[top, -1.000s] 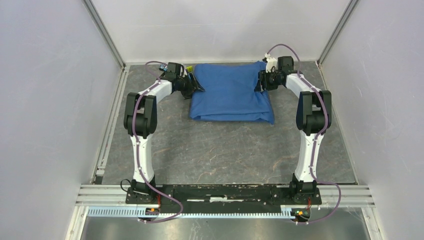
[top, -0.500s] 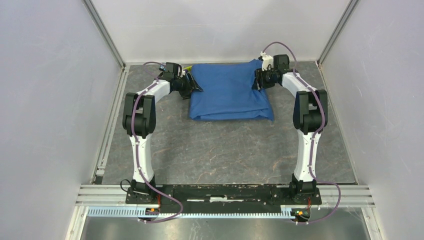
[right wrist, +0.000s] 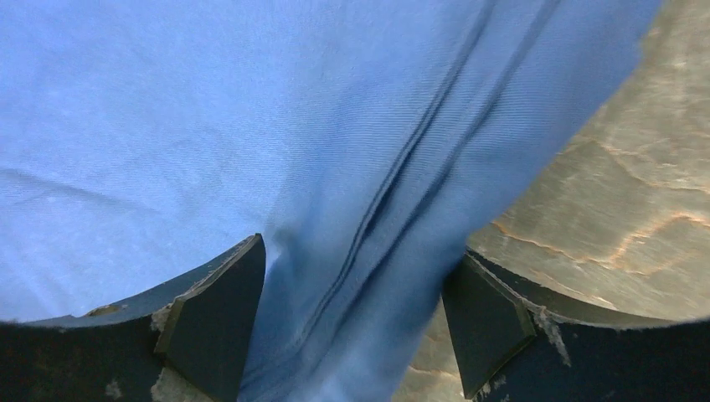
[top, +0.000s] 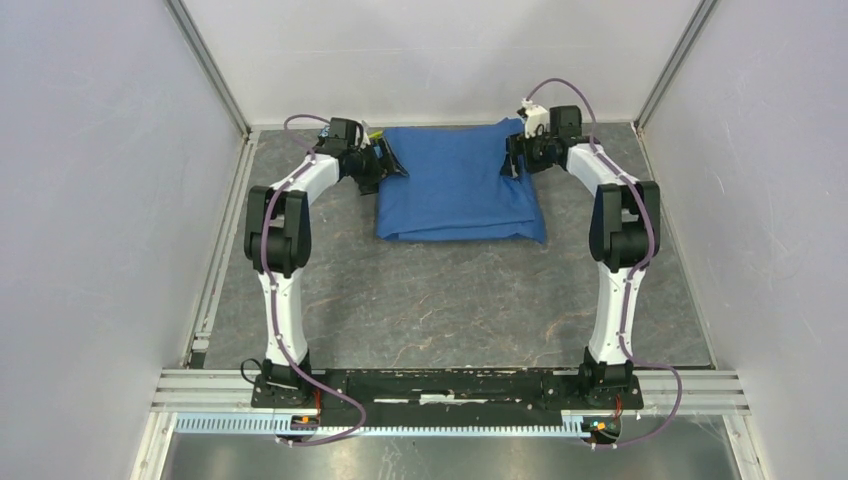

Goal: Open and lay out the surgical kit
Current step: Move the surgical kit at the center of the board, then open the surgical kit at the center of the board.

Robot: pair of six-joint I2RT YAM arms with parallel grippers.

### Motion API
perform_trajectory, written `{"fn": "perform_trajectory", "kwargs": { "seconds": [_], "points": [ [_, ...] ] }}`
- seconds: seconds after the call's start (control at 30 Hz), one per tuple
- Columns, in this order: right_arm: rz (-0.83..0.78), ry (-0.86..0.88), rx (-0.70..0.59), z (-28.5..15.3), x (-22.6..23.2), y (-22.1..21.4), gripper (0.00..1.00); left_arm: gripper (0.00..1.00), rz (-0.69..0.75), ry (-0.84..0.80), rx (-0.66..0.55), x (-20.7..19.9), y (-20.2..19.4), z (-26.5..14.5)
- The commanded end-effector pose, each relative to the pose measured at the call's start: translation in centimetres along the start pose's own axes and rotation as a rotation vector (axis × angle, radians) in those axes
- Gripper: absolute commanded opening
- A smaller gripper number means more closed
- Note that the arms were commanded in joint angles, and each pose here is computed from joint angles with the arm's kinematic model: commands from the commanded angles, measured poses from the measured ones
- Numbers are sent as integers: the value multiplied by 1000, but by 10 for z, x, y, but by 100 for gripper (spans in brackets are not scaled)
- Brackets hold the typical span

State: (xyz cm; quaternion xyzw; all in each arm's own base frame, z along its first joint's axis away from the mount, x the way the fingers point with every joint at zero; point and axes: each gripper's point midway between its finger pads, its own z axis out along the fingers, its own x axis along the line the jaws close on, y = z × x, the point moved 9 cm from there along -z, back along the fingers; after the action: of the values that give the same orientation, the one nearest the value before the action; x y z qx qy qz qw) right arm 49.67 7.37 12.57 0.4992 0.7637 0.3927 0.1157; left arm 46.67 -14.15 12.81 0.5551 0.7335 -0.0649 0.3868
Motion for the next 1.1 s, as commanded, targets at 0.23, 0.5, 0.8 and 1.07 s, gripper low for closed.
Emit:
{"fn": "perform_trajectory", "kwargs": {
  "seconds": [0.23,0.5,0.8,1.07],
  "points": [
    [-81,-2,-366,-151,-16,43,97,100,599,-164,-333,-106,27,-120],
    [-163,-152,-272,-203,9,-32,96,93,1355,11,-138,-180,-78,-68],
    [-91,-171,-198,-226,10,-106,95,81,1581,-15,-33,-222,-130,-17],
    [-31,-143,-181,-230,1,-135,95,78,1616,-34,31,-223,-154,9]
  ]
}}
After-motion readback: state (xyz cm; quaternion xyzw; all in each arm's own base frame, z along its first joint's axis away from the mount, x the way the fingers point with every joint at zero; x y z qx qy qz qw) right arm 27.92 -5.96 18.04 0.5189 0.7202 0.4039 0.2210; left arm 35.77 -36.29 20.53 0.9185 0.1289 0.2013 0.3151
